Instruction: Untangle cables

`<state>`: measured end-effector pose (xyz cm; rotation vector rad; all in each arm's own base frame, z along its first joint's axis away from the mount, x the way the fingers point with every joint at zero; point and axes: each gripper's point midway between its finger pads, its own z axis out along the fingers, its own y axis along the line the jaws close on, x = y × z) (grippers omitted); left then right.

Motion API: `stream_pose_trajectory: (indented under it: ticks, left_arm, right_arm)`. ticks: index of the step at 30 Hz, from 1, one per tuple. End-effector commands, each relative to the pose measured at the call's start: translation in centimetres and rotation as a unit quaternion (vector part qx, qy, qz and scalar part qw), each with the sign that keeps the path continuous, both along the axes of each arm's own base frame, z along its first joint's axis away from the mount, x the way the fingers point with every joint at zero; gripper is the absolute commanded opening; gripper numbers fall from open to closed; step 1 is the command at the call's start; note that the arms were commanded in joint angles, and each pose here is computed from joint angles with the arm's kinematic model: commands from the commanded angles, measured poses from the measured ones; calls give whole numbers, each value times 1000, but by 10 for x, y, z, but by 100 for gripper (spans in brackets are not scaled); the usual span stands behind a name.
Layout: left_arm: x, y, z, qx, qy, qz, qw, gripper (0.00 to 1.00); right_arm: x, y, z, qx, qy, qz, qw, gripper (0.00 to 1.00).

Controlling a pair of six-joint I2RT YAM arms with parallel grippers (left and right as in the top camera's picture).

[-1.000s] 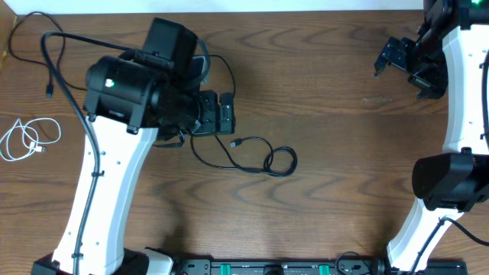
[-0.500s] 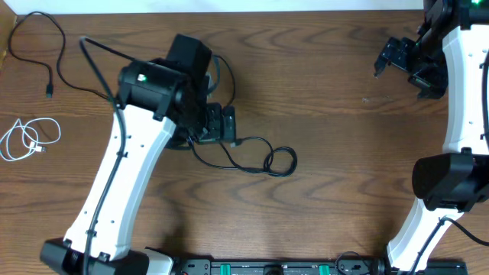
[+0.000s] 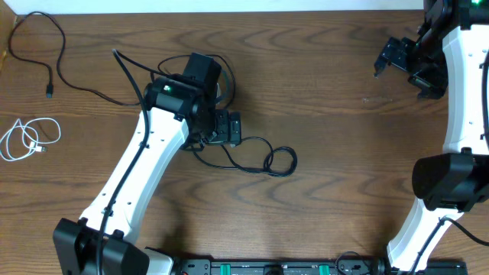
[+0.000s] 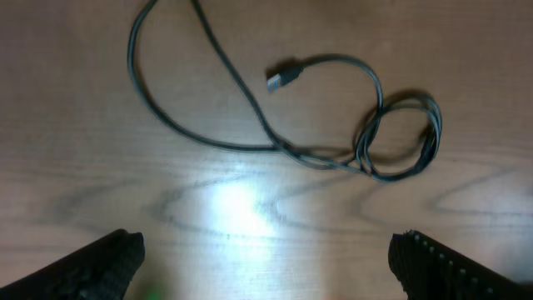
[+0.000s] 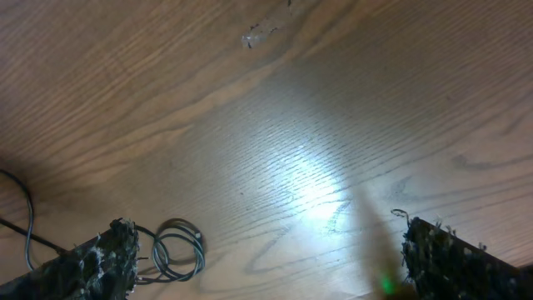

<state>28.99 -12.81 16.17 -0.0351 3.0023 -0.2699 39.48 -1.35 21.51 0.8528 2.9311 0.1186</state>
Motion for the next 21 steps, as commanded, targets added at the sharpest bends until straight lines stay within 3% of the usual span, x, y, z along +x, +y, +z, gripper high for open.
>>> stream_pose_trajectory:
  ticks: [1,21]
  left_arm:
    - [3,1,-6,4,-7,3,1000,98]
    - [-8,4,-9,11,17,2,1000,98]
  right_arm:
    - [-2,2,2,-3,-2,8,1000,99]
    - [-2,2,2,-3,-2,8,1000,99]
